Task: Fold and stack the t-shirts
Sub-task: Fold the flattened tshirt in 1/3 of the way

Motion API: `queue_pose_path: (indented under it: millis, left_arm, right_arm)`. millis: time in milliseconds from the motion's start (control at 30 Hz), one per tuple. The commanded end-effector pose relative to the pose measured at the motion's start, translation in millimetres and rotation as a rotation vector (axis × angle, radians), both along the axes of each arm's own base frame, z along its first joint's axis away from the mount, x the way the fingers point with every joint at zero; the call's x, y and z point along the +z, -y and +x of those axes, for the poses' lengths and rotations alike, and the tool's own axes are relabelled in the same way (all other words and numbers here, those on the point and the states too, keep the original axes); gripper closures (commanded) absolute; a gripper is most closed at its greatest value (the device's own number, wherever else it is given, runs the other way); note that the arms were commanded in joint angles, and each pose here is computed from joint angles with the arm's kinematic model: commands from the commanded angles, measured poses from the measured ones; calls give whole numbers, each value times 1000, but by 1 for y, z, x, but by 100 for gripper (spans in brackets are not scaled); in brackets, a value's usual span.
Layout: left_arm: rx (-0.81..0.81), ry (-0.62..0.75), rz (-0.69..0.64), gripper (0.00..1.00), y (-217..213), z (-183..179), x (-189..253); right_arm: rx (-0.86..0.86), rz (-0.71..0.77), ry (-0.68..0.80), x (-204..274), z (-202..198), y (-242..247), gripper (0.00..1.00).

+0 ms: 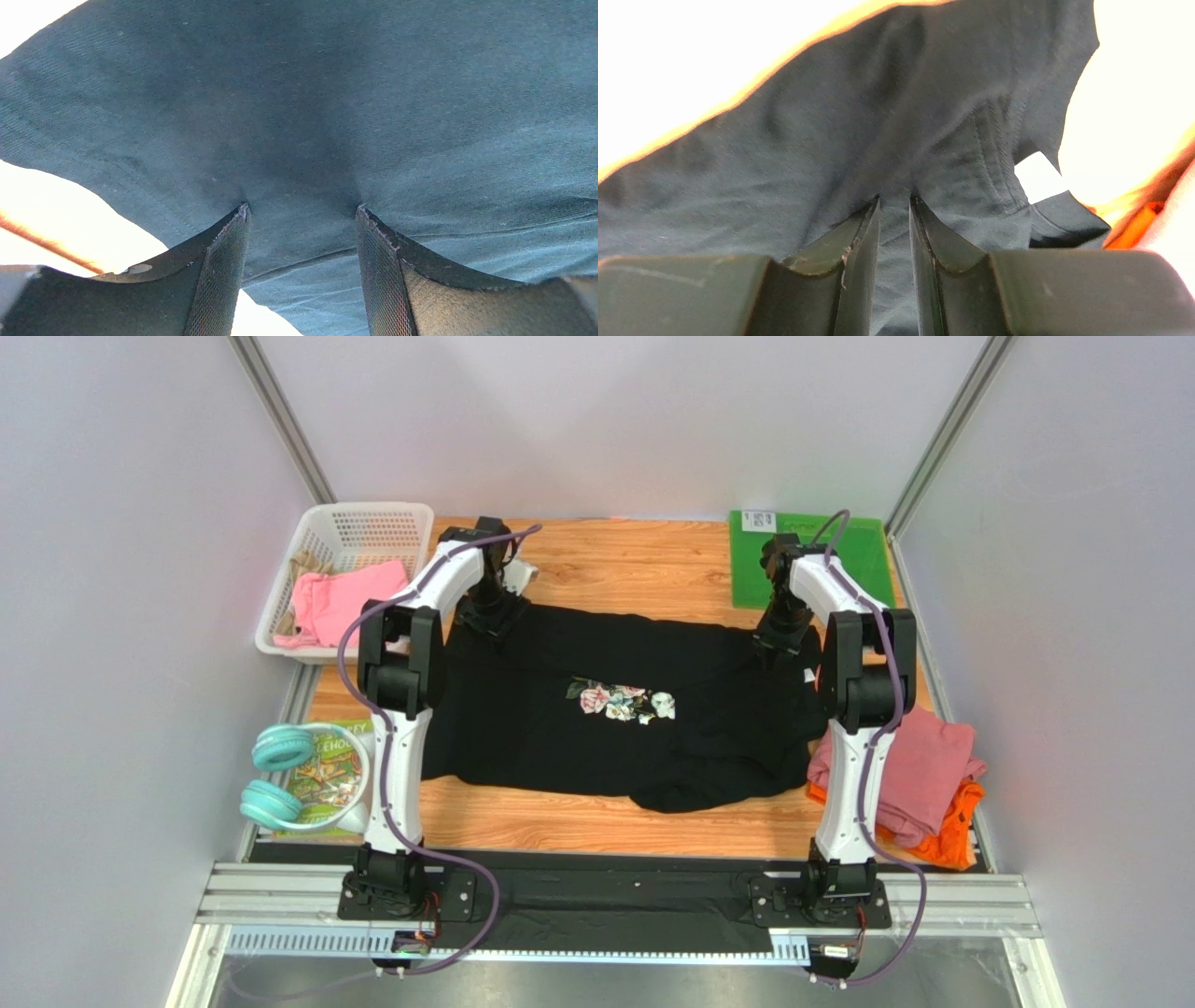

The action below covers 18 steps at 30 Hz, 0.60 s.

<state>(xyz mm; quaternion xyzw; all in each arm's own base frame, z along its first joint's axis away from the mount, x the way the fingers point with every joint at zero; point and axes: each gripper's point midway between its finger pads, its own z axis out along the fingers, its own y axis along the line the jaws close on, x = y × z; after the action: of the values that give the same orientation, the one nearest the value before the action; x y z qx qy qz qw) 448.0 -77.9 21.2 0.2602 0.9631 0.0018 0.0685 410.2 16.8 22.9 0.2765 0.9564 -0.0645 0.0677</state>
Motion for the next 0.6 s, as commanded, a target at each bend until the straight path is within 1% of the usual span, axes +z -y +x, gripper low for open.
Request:
queue_pose_path:
  millis: [0, 67, 100, 133, 167, 200, 233, 267, 300, 333, 433, 567]
  left_arm:
    - [53, -3, 18, 37, -12, 10, 2]
    - [72, -7, 22, 36, -17, 14, 0]
    - [76, 19, 20, 36, -18, 22, 6]
    - [84, 5, 27, 36, -22, 22, 2]
    - [89, 9, 31, 36, -23, 25, 3]
    - [95, 26, 33, 36, -23, 30, 7]
    - [103, 14, 39, 36, -26, 30, 3]
    - [118, 17, 41, 36, -26, 31, 3]
    - [129, 22, 46, 36, -28, 33, 2]
    - [133, 25, 44, 36, -27, 34, 2]
    - [146, 26, 4, 36, -20, 33, 7]
    - [147, 49, -53, 37, -11, 32, 29]
  right_arm:
    - [-6, 30, 25, -5, 26, -3, 71]
    - [-5, 35, 25, -4, 33, -1, 71]
    - [-8, 37, 14, -10, 36, 0, 71]
    - [-13, 58, 46, -4, 49, 0, 71]
    - [-26, 70, 37, -5, 51, 3, 71]
    - [-30, 88, 21, -15, 54, 3, 71]
    - [-30, 122, 48, -10, 64, -3, 71]
    - [-61, 138, 56, -11, 69, 10, 71]
    - [-67, 151, 38, -21, 70, 10, 71]
    - [-69, 196, 64, -16, 80, 6, 71]
    - [-65, 231, 60, -18, 83, 3, 71]
    - [-37, 251, 117, 3, 87, -1, 69]
